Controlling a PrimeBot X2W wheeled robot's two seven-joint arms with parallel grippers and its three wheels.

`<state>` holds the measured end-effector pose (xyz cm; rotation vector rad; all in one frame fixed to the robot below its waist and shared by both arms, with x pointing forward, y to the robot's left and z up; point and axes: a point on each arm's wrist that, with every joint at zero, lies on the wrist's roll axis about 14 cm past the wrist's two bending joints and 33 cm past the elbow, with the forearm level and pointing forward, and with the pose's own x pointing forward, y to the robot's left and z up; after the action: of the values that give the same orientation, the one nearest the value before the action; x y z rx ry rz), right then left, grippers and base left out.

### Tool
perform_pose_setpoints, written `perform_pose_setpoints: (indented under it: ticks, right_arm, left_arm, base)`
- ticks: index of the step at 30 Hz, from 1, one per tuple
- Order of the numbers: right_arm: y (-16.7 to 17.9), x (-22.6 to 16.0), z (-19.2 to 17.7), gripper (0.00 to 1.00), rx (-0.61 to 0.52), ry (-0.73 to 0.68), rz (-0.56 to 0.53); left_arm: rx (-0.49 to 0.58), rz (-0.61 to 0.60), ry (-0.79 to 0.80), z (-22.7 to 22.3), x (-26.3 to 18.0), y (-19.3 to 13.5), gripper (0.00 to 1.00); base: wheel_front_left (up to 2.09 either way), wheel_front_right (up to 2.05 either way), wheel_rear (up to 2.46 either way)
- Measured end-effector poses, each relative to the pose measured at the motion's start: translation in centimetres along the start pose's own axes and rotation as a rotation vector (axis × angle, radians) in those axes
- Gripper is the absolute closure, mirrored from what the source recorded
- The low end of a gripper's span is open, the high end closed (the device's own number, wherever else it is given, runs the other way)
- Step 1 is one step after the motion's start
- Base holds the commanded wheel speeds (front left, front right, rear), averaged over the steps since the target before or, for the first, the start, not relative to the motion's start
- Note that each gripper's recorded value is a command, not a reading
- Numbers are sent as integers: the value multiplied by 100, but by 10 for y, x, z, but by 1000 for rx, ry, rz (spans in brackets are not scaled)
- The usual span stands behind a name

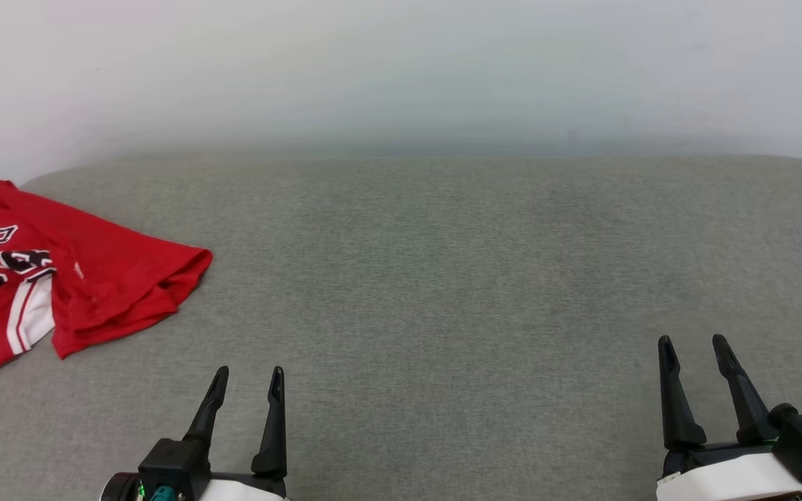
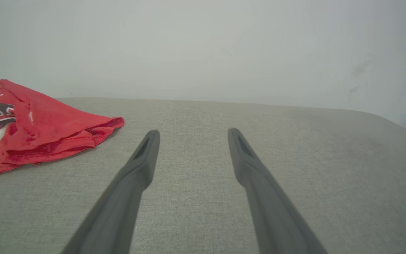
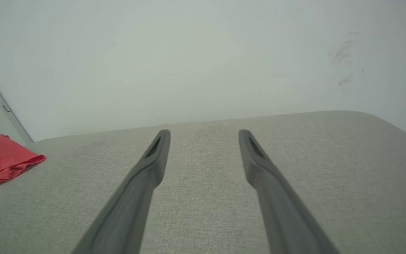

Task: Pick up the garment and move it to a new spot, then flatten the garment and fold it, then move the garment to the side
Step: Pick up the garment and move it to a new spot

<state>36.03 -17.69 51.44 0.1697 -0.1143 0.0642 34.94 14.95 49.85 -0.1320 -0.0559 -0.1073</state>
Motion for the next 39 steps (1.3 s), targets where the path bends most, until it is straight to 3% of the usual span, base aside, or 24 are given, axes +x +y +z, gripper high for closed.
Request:
perform_pose_setpoints:
  ticks: [12,24,39]
  right_arm:
    - [50,21,-16,0,12,40,155]
    - [126,34,-34,0,40,85,382]
    - [193,33,-38,0,70,99,575]
  left_arm:
    - [37,142,-19,9,-26,41,0]
    - [58,365,-42,19,-84,93,0]
    - [70,528,-71,29,-134,121,0]
  base:
    - [0,0,0]
    - [0,0,0]
    - [0,0,0]
